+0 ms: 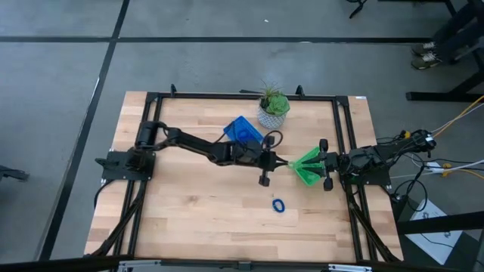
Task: Sort items
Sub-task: Put the green spring keychain into the green bin
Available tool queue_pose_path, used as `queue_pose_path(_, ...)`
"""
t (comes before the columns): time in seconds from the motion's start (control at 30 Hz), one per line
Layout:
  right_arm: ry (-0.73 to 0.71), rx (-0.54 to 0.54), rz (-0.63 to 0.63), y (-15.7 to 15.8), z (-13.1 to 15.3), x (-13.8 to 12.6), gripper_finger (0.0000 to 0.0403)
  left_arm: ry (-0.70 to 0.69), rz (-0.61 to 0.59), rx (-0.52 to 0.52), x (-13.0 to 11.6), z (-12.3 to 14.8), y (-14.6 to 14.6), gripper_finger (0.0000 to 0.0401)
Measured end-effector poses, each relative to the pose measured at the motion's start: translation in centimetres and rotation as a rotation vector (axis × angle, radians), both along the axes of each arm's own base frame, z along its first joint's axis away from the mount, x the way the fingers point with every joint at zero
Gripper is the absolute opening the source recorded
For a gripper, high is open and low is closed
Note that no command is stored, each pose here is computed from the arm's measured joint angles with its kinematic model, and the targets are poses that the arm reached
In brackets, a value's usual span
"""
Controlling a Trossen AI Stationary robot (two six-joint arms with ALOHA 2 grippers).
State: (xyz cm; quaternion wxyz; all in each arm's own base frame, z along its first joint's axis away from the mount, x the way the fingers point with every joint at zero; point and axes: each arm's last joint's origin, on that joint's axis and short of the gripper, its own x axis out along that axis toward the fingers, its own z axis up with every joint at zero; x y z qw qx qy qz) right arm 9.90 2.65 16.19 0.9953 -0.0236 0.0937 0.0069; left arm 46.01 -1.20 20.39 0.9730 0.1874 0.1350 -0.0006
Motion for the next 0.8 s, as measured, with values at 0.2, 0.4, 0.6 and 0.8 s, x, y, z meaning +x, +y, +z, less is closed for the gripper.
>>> queue_pose_path(0.2, 0.000, 0.000, 0.000, 0.0, 0.0, 0.0, 0.0090, 0.028, 0.004, 0.046, 0.5, -2.0, 0.0, 0.0004)
queue_pose_path(0.4, 0.000, 0.000, 0.000, 0.0, 0.0, 0.0, 0.0090, 0.017, -0.029, 0.098, 2.6, -2.6, -0.1, 0.0004)
queue_pose_path(0.6, 0.000, 0.000, 0.000, 0.0, 0.0, 0.0, 0.0090, 0.016, -0.035, 0.123, 4.8, -3.0, -0.2, 0.0004)
queue_pose_path(0.8, 0.000, 0.000, 0.001, 0.0, 0.0, 0.0, 0.0090, 0.023, -0.034, 0.124, 6.1, -3.5, -0.2, 0.0005)
